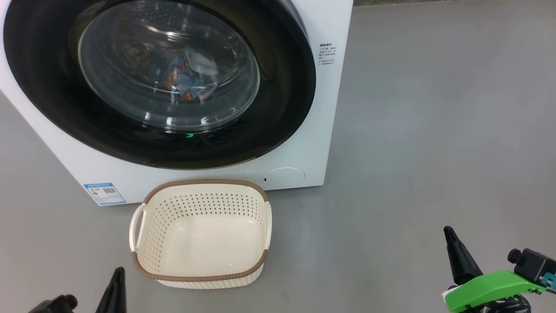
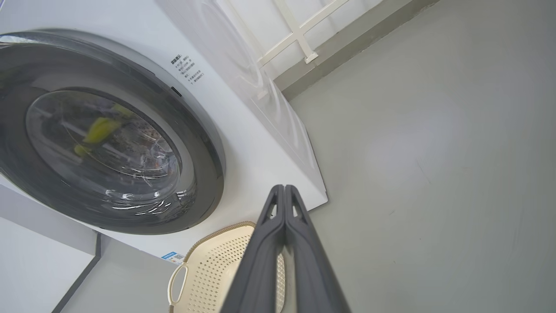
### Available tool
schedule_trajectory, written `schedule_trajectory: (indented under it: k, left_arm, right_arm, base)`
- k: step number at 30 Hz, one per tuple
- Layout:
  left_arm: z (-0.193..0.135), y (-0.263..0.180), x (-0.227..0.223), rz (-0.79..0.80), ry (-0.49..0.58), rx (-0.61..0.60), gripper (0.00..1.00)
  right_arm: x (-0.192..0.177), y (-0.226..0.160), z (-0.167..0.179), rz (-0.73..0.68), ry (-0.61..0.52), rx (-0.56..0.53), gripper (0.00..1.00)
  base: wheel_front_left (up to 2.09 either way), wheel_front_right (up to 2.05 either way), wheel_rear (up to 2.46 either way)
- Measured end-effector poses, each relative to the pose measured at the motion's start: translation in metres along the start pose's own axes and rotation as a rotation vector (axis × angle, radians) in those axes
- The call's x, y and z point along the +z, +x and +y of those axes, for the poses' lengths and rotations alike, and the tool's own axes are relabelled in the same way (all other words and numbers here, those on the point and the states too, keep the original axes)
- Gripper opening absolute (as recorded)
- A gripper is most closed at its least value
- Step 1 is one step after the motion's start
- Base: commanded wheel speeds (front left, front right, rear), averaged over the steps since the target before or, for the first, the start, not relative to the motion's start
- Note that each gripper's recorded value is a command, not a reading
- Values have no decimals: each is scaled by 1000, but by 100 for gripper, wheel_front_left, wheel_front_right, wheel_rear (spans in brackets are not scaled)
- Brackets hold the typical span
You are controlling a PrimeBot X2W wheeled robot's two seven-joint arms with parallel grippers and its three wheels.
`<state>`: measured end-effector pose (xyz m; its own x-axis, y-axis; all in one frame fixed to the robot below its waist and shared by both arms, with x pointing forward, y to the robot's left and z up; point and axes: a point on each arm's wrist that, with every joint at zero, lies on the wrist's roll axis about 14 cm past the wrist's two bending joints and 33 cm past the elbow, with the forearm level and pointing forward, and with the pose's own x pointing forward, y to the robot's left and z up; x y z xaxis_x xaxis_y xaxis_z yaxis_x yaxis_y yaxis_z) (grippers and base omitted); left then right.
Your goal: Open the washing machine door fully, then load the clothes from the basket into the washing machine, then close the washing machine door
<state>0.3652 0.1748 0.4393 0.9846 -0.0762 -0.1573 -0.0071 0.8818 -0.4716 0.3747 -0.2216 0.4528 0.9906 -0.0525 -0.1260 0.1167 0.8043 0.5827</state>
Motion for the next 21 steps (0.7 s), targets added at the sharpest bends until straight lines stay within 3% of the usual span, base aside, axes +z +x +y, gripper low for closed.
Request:
schedule_trajectory:
  k: [21]
  left_arm:
    - [4,0,6,-11,-238,41,0]
  right_arm:
    - [4,2,5,-5,203,-12,0]
  base:
    - [0,0,0]
